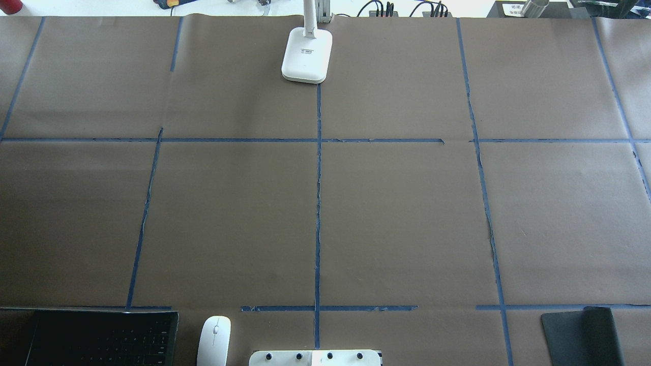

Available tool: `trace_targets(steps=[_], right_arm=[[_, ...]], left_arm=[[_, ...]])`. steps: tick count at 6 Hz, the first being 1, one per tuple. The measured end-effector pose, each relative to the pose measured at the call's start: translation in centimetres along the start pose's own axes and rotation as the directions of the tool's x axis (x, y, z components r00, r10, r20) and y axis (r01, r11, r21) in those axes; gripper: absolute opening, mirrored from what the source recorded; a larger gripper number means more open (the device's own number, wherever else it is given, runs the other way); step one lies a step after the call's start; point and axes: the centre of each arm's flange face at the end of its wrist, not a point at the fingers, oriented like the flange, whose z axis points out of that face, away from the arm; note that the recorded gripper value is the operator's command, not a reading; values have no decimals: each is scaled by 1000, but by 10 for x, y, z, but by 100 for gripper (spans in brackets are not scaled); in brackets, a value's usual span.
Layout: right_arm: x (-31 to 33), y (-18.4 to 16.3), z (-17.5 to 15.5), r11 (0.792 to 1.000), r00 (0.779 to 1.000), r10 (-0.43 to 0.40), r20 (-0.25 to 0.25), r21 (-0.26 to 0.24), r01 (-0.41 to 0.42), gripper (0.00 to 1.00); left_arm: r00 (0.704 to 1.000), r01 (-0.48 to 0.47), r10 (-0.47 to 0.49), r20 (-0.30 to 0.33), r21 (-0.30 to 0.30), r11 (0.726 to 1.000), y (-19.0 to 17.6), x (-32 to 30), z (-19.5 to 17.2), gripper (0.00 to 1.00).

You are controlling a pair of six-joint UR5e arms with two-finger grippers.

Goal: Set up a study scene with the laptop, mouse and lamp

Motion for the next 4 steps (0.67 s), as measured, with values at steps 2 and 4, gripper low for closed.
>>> trace_targets(steps=[2,4], right_arm=[[-1,0,-1,1000,1000,-2,1,3,2,100],[-2,-1,-2,1000,1000,-7,1,9,7,100]], left_arm=[[1000,-4,4,0,1,1000,0,2,-1,100],[1000,-8,8,3,1,1000,0,4,-2,100]])
